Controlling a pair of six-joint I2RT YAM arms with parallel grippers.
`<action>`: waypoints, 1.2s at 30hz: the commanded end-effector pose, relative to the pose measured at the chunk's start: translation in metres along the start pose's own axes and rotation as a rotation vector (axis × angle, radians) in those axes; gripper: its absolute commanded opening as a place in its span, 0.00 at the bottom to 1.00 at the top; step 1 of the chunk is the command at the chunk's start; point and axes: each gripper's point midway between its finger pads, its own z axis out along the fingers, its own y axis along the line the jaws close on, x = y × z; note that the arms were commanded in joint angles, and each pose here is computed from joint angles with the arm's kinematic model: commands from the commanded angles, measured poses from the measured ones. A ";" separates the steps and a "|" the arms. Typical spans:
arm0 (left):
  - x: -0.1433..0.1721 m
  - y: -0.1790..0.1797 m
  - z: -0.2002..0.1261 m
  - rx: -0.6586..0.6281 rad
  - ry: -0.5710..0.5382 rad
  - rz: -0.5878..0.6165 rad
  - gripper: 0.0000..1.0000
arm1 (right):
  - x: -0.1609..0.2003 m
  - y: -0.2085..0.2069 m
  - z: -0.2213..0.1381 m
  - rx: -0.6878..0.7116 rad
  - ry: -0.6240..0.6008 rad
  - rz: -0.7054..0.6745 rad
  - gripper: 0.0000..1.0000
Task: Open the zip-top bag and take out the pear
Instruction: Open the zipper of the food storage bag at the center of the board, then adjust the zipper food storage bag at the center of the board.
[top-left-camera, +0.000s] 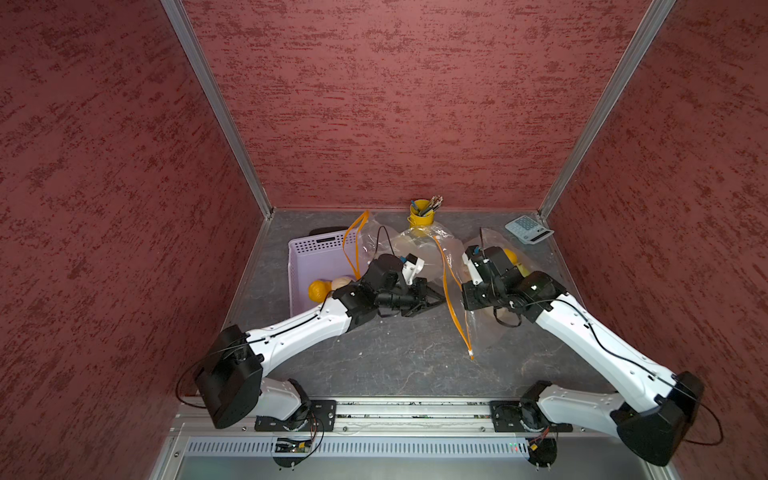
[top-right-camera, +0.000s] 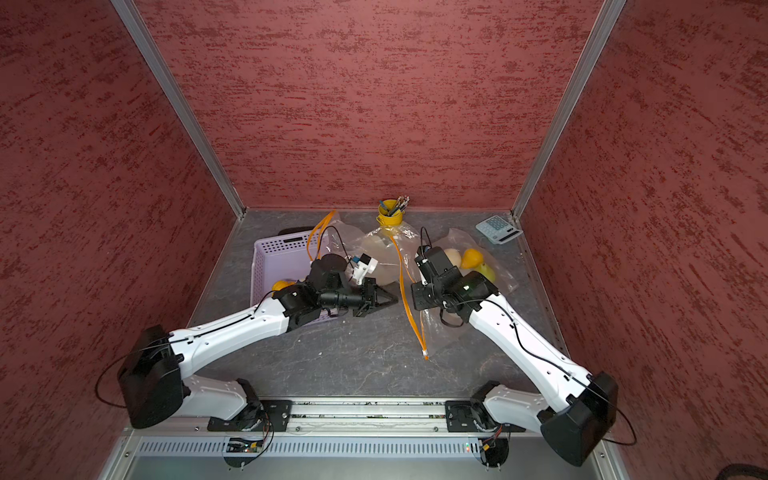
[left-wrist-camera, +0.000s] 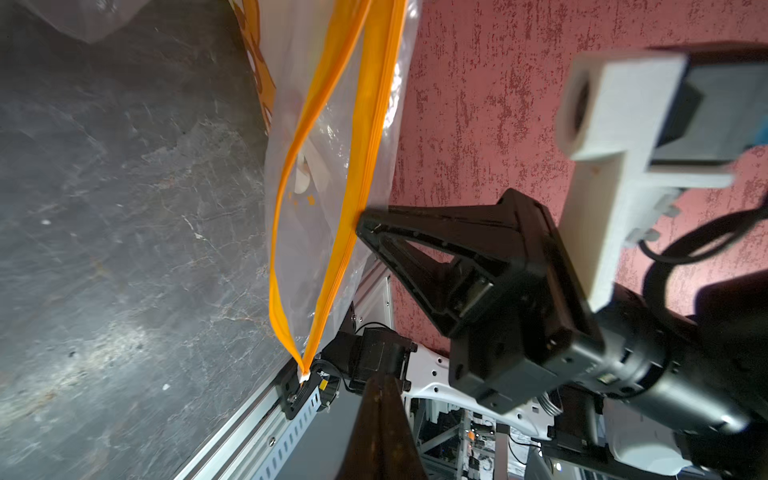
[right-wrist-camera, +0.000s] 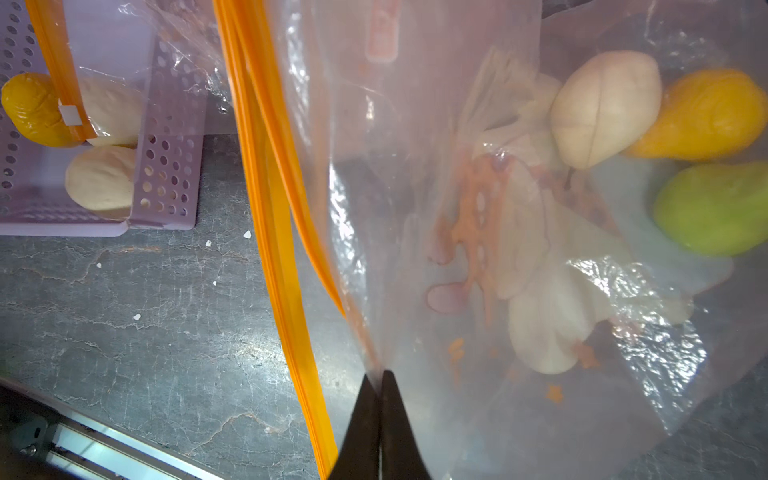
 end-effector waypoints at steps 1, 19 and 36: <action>-0.014 -0.008 0.013 0.072 -0.073 -0.037 0.00 | -0.008 0.006 -0.017 -0.043 -0.035 0.011 0.00; -0.034 0.097 0.071 -0.207 -0.053 -0.132 0.00 | -0.030 0.044 -0.071 -0.275 -0.142 -0.014 0.00; -0.035 0.065 -0.029 -0.250 -0.149 -0.028 0.27 | -0.030 0.068 -0.059 -0.317 -0.089 -0.080 0.00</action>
